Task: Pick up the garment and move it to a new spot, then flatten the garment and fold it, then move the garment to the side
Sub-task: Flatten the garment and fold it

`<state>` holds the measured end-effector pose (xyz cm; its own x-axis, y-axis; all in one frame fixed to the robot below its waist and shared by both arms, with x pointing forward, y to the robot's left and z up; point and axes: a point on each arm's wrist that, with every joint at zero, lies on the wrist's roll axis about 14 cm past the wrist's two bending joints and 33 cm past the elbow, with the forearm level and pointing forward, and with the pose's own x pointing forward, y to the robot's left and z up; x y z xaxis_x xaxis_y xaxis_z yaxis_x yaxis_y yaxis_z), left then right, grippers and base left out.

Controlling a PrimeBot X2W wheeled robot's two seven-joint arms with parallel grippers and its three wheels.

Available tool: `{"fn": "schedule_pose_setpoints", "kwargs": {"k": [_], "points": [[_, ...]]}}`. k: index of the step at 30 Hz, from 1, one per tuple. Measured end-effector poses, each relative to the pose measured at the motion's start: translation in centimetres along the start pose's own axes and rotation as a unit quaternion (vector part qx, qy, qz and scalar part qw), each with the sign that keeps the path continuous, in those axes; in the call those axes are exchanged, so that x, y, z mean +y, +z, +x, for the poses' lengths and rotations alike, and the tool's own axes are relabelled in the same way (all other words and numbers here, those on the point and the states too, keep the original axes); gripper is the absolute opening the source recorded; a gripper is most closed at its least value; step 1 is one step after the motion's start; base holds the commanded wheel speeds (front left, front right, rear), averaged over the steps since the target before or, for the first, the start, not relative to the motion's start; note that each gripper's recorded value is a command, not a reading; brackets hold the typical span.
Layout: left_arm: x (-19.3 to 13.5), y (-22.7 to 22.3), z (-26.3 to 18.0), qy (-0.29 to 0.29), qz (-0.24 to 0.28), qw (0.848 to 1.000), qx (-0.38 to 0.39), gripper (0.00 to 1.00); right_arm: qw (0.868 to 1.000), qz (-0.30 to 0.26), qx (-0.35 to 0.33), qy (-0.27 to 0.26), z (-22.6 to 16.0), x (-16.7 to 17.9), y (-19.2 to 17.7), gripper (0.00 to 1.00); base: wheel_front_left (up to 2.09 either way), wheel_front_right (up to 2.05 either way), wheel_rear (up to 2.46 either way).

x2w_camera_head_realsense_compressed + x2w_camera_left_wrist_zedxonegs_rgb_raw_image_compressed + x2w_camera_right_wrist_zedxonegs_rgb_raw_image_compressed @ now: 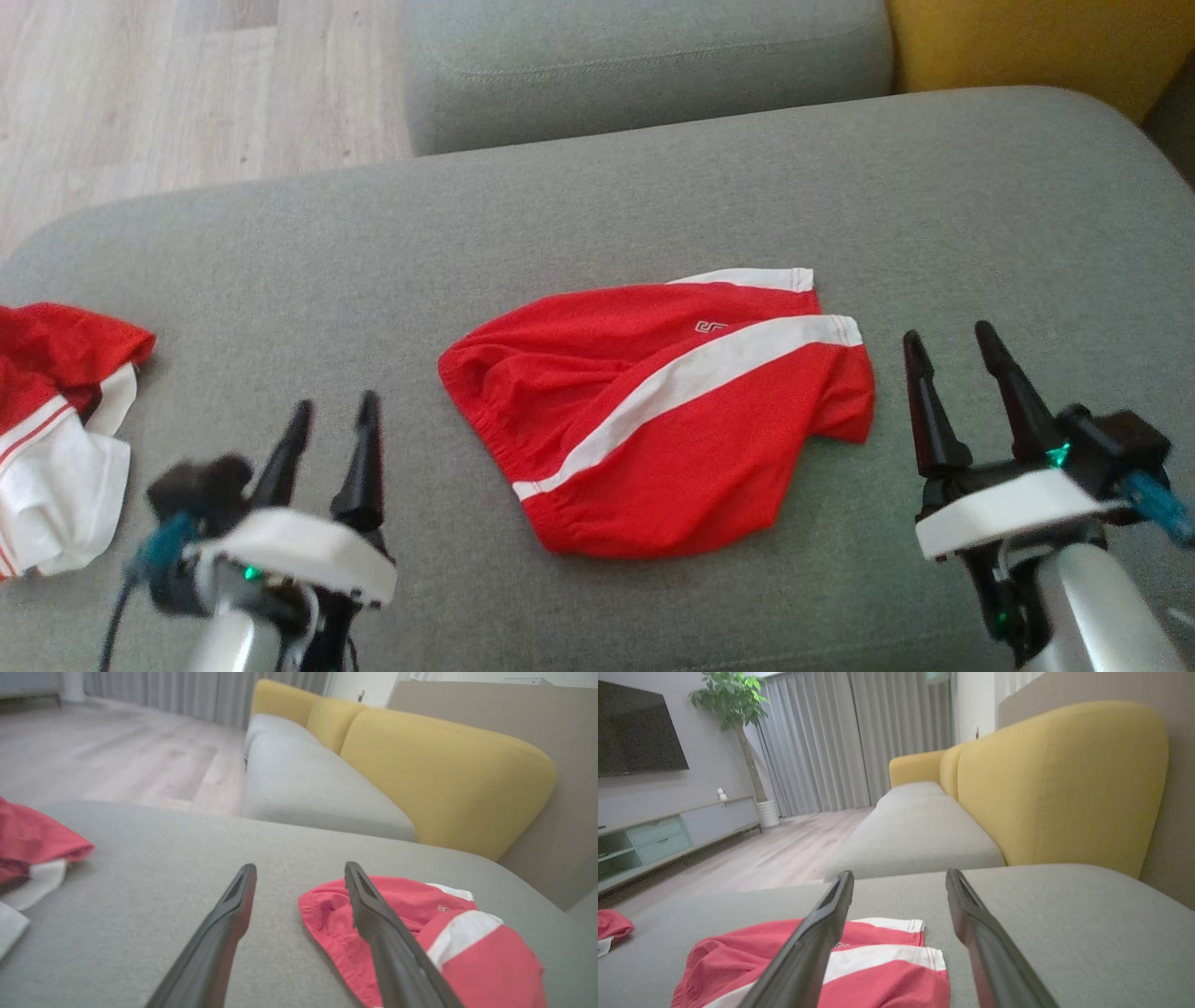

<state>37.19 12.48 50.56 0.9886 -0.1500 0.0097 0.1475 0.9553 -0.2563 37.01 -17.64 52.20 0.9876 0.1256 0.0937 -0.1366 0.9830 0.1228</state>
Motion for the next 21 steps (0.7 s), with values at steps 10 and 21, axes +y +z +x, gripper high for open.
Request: {"fn": "schedule_pose_setpoints", "kwargs": {"k": [10, 21], "points": [[-1.5, -2.6, 4.8, -0.077, -0.086, 0.964, 0.239, 1.0, 0.98, 0.001, 0.197, 0.0, 5.6, -2.5, -4.6, 1.0, 0.0, 0.0, 0.0], [-1.7, -9.0, 2.6, -0.082, -0.178, 0.853, 0.484, 1.0, 0.916, 0.015, 0.401, -0.011, 6.9, -4.4, -11.9, 1.0, 0.0, 0.0, 0.0]]}}
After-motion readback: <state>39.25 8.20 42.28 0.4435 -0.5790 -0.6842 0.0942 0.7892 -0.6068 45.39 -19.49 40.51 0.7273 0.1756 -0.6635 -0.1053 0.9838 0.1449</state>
